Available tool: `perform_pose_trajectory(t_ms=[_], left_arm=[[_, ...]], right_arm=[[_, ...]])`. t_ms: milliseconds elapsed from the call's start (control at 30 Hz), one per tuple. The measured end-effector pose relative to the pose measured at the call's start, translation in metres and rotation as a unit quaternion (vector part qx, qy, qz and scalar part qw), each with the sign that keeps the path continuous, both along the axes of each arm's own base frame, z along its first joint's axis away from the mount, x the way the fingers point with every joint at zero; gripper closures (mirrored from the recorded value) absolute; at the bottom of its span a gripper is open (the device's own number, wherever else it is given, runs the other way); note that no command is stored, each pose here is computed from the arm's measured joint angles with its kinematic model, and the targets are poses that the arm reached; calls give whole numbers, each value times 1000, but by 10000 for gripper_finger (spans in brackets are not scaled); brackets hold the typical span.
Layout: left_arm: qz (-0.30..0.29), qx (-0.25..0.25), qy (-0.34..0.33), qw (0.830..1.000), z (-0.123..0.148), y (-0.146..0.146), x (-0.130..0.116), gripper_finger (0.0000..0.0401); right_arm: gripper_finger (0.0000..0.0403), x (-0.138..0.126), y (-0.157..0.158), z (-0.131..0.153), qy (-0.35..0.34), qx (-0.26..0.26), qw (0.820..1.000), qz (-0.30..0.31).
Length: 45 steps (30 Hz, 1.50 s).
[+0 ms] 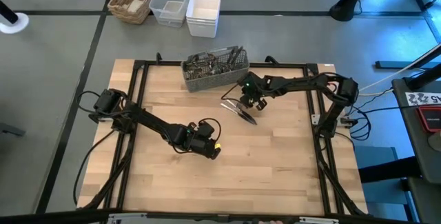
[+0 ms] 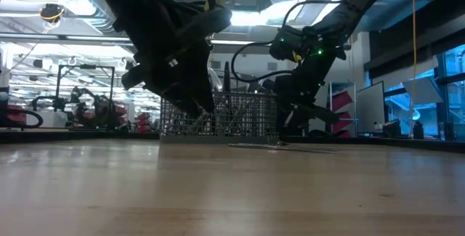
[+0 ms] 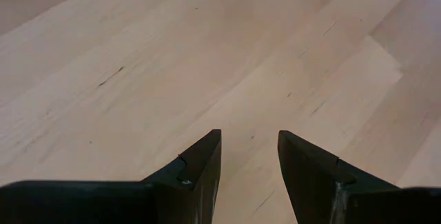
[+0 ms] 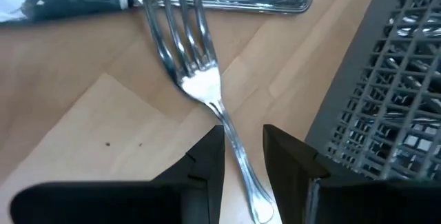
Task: Sort silverware
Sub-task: Put the silver fork into the silverware rack
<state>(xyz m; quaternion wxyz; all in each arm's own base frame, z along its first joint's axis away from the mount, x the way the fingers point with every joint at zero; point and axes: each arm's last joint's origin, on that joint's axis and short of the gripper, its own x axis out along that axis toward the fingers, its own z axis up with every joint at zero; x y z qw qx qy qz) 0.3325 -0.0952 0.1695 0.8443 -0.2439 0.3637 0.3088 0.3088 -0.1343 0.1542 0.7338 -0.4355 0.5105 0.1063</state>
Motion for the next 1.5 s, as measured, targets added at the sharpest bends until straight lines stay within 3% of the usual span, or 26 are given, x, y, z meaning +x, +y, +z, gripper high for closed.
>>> perform_pose_trajectory(t_ms=[667,1100,1500], left_arm=[[2,-2,-4,1000,0,0,1,265],[2,-1,-3,1000,0,0,0,265],[-9,6,2,1000,0,0,0,265]], right_arm=[[302,2,-10,-26,35,7,999,-4],[303,-10,-3,-32,92,58,993,-41],[392,-18,1,-35,124,95,984,-81]])
